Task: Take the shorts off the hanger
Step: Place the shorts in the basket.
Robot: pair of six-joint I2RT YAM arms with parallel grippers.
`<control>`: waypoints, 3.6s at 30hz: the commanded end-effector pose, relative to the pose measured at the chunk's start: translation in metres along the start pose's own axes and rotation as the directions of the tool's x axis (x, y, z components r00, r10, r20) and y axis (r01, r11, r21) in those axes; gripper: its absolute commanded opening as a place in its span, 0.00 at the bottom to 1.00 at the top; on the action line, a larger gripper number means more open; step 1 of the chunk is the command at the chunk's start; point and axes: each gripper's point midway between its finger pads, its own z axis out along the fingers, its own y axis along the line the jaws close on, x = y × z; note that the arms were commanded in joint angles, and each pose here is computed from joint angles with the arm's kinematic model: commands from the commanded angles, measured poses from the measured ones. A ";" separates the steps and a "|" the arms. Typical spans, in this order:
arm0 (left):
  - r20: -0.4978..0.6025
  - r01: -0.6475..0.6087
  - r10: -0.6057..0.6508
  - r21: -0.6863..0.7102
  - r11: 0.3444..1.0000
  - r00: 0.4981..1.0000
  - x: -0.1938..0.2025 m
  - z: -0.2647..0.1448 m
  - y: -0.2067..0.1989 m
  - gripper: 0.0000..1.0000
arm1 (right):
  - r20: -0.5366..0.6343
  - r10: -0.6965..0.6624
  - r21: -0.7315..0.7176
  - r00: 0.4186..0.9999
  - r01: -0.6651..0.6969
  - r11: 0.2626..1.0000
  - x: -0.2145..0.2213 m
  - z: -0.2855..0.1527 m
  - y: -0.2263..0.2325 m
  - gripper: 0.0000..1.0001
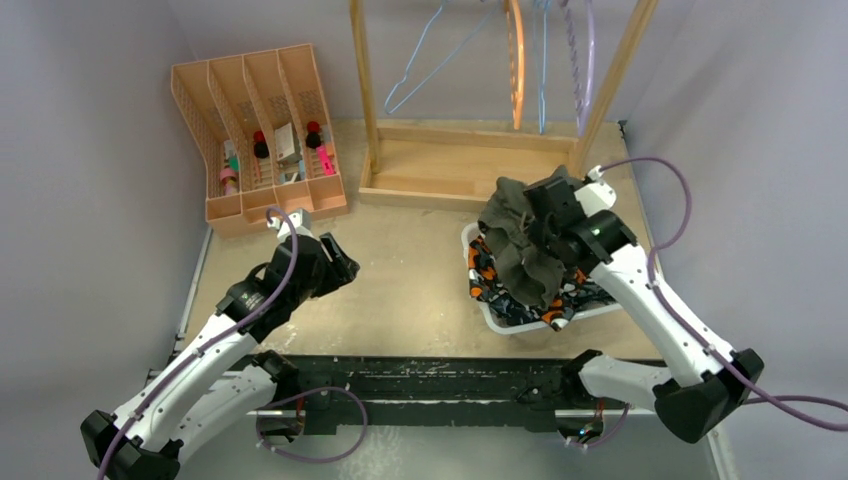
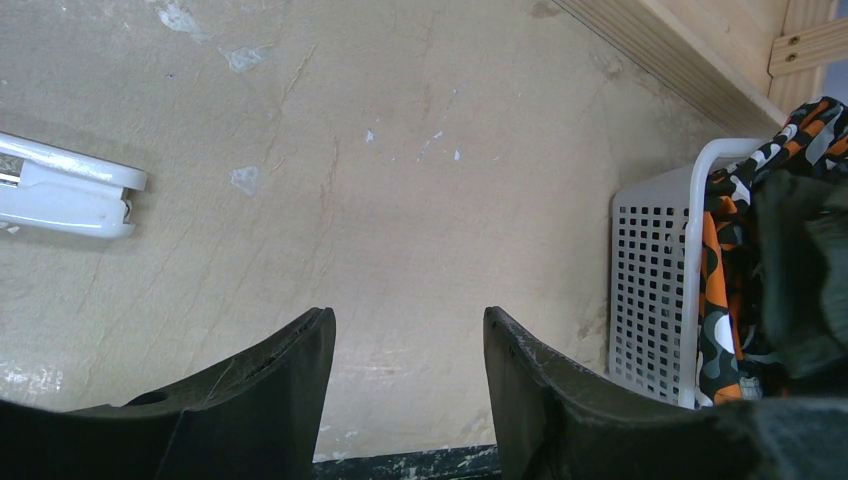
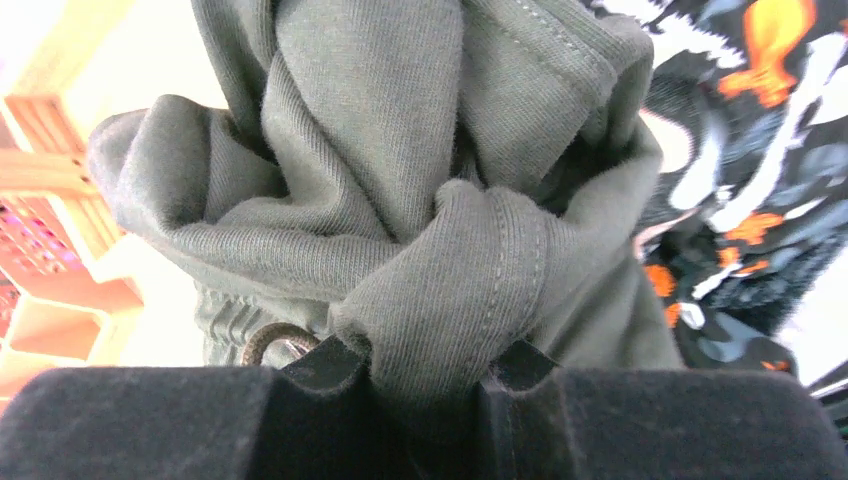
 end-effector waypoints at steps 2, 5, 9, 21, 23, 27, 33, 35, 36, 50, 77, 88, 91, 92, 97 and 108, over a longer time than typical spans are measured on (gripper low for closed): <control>0.020 -0.002 0.002 0.014 1.000 1.000 -0.005 -0.001 -0.004 0.56 | 0.230 -0.050 0.128 0.972 0.021 0.992 -0.069 -0.047 -0.040 0.00; 0.013 0.004 -0.004 0.019 1.000 1.000 -0.002 0.000 -0.004 0.56 | 0.255 -0.061 0.130 0.965 0.029 0.991 -0.075 -0.052 -0.048 0.00; 0.008 0.008 -0.008 0.025 1.000 1.000 -0.001 0.000 -0.005 0.56 | 0.254 -0.069 0.161 0.965 0.029 0.987 -0.064 -0.037 -0.063 0.00; 0.026 0.016 -0.017 0.034 0.999 1.000 -0.006 -0.009 -0.005 0.56 | -0.260 -0.055 0.072 0.964 0.076 0.994 0.094 0.081 -0.089 0.27; 0.032 0.013 -0.014 0.033 0.999 0.999 -0.008 -0.011 -0.005 0.56 | -0.259 -0.045 0.103 0.965 0.074 0.992 0.093 0.076 -0.097 0.37; 0.048 0.009 -0.010 0.026 1.000 0.999 -0.011 -0.014 -0.004 0.56 | -0.156 -0.014 0.038 0.988 0.020 0.999 0.047 0.040 -0.074 0.60; 0.049 0.013 -0.015 0.045 0.999 0.999 -0.014 -0.015 -0.010 0.56 | 0.060 0.024 -0.076 0.998 -0.019 0.997 -0.042 -0.039 -0.049 0.78; 0.047 0.010 -0.012 0.050 0.999 0.999 -0.015 -0.015 -0.012 0.56 | 0.087 0.028 -0.086 0.996 -0.020 0.996 -0.054 -0.056 -0.051 0.82; 0.044 0.009 -0.011 0.052 0.999 0.999 -0.014 -0.014 -0.012 0.56 | 0.093 0.029 -0.096 0.995 -0.020 0.995 -0.057 -0.062 -0.051 0.83; 0.097 0.006 -0.008 0.023 1.000 0.995 -0.029 -0.026 -0.009 0.59 | 0.048 -0.044 -0.155 0.998 0.051 0.987 -0.023 0.007 -0.019 0.38; 0.238 0.028 -0.006 -0.089 0.996 0.971 -0.060 -0.058 0.017 0.73 | 0.023 -0.130 -0.366 0.991 0.129 0.922 -0.002 -0.032 -0.033 0.61; 0.237 0.036 -0.020 -0.062 0.997 0.971 -0.063 -0.059 0.009 0.73 | -0.115 -0.290 -0.657 0.950 0.146 0.739 0.048 -0.028 0.026 0.56; 0.245 0.041 -0.023 -0.067 0.997 0.969 -0.064 -0.061 0.011 0.73 | -0.194 -0.369 -0.682 0.909 0.146 0.717 0.082 -0.013 0.022 0.56; 0.245 0.041 -0.023 -0.069 0.997 0.969 -0.064 -0.061 0.011 0.73 | -0.201 -0.393 -0.685 0.897 0.158 0.711 0.092 -0.010 0.018 0.56; 0.231 0.035 -0.016 -0.077 0.996 0.973 -0.060 -0.058 0.014 0.73 | -0.254 -0.451 -0.516 0.855 0.275 0.812 0.120 0.026 -0.024 0.56; 0.213 0.031 -0.017 -0.065 0.997 0.977 -0.054 -0.053 0.012 0.73 | -0.374 -0.130 -0.150 0.918 0.079 0.986 0.167 0.083 -0.070 0.48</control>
